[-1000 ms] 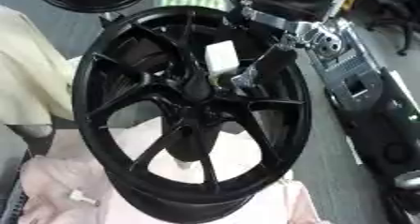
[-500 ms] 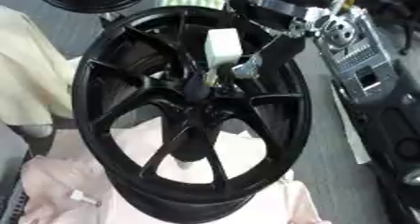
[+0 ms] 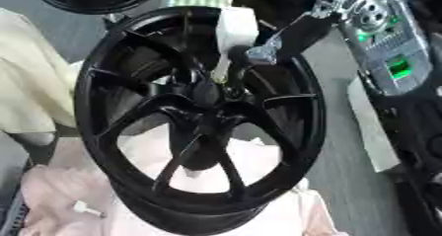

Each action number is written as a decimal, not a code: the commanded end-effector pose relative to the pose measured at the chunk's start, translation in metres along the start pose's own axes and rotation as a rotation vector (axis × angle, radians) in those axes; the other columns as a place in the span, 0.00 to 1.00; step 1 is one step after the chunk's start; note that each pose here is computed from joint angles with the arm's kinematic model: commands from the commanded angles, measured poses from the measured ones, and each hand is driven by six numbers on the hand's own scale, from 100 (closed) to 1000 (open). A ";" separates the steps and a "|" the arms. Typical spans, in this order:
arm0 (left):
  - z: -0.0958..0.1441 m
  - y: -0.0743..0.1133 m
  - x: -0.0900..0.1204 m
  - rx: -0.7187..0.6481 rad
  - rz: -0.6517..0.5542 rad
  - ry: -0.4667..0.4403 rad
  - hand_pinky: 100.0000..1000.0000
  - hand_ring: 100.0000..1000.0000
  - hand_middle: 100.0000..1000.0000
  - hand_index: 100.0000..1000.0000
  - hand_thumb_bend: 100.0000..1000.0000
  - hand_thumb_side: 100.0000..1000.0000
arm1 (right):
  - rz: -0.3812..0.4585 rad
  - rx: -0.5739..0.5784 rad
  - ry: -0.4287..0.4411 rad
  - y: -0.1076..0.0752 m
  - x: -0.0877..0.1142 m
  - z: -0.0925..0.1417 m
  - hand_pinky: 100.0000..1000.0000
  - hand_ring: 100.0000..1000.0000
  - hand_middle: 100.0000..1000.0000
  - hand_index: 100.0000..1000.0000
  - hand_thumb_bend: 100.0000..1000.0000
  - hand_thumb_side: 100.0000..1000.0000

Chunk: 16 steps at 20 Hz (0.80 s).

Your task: Pull the pin out of the wheel hub.

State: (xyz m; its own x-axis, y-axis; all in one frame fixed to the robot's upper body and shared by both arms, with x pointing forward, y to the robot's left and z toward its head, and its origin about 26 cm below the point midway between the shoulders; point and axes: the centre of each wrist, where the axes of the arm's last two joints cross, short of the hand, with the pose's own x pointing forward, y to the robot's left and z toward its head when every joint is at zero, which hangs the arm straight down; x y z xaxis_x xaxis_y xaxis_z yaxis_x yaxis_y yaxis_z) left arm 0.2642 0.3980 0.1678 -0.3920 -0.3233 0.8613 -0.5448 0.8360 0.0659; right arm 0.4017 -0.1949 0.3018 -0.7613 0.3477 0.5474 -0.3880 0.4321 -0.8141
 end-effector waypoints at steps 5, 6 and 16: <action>-0.008 0.000 0.013 -0.012 0.003 -0.055 0.45 0.56 0.49 0.59 0.00 0.82 | -0.130 -0.246 0.081 -0.072 0.005 0.048 0.46 0.40 0.02 0.27 0.00 0.13; -0.008 0.001 0.013 -0.010 0.003 -0.057 0.45 0.56 0.49 0.59 0.00 0.82 | -0.147 -0.275 0.098 -0.079 0.004 0.058 0.45 0.40 0.02 0.27 0.00 0.14; -0.010 0.002 0.020 0.024 0.019 -0.098 0.45 0.56 0.49 0.59 0.00 0.81 | 0.046 -0.661 0.376 -0.111 -0.008 0.218 0.50 0.43 0.04 0.28 0.02 0.00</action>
State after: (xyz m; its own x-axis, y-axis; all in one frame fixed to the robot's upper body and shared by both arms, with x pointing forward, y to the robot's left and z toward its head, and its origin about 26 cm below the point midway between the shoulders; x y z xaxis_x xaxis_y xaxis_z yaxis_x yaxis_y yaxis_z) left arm 0.2648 0.3959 0.1762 -0.4408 -0.3223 0.8377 -0.5486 0.8355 0.0328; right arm 0.3562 -0.4148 0.3134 -0.4513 0.5254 0.7213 0.0047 0.8097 -0.5869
